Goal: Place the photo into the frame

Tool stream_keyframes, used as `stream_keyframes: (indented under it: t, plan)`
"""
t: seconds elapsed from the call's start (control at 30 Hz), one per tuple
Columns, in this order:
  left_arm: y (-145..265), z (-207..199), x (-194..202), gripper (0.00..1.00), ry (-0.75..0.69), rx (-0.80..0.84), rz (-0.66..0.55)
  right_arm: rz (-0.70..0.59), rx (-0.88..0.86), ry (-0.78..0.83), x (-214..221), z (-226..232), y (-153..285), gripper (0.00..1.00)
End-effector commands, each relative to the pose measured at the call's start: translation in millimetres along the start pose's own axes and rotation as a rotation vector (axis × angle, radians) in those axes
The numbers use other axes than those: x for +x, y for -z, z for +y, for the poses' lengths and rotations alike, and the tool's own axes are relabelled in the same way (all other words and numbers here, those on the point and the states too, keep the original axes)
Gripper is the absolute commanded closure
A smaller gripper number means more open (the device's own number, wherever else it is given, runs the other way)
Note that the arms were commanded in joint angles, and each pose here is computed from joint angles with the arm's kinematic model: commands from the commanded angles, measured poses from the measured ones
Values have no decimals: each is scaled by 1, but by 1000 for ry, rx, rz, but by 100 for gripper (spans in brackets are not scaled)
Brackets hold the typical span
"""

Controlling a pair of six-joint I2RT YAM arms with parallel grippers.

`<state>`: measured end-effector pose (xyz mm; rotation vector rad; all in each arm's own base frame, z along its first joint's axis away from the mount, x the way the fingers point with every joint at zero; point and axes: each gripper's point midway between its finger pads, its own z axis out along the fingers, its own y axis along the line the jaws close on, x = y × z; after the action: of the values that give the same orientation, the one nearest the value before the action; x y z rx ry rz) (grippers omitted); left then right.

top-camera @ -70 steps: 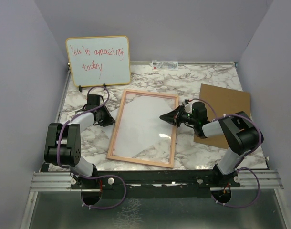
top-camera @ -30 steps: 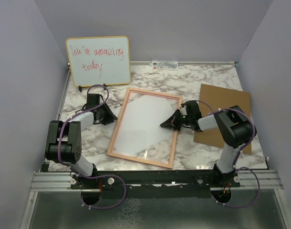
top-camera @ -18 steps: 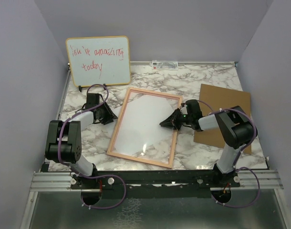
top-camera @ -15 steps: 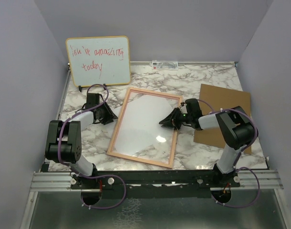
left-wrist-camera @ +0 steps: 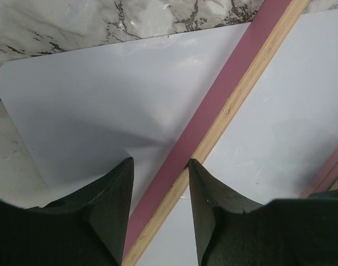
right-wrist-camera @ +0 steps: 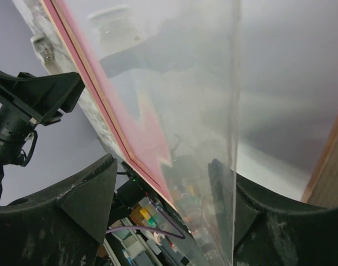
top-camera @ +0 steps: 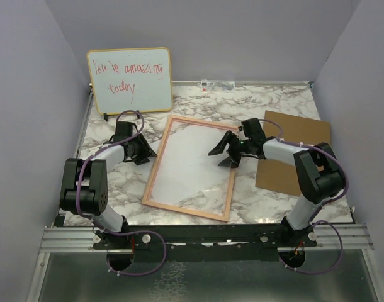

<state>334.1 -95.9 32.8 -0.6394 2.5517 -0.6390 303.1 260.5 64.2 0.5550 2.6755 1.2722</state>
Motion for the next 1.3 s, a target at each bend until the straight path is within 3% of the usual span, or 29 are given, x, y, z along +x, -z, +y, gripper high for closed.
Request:
stream_keyframes:
  t: [0.0, 0.4, 0.73, 1.0, 1.27]
  plan:
    - [5, -3, -4, 52, -26, -11, -14, 3, 145, -5, 6, -15, 12, 27]
    - [7, -5, -10, 45, -46, -8, -28, -44, 286, -30, 5, -25, 35, 19]
    - [10, -10, -9, 35, -83, 21, -22, -179, 430, 30, -6, -43, 64, 17]
    - [6, -13, -8, 35, -108, 45, -4, -282, 502, 138, -36, -58, 60, 42]
    - [-1, -21, 3, 35, -100, 107, 66, -210, 446, 151, -36, -61, 33, 40]
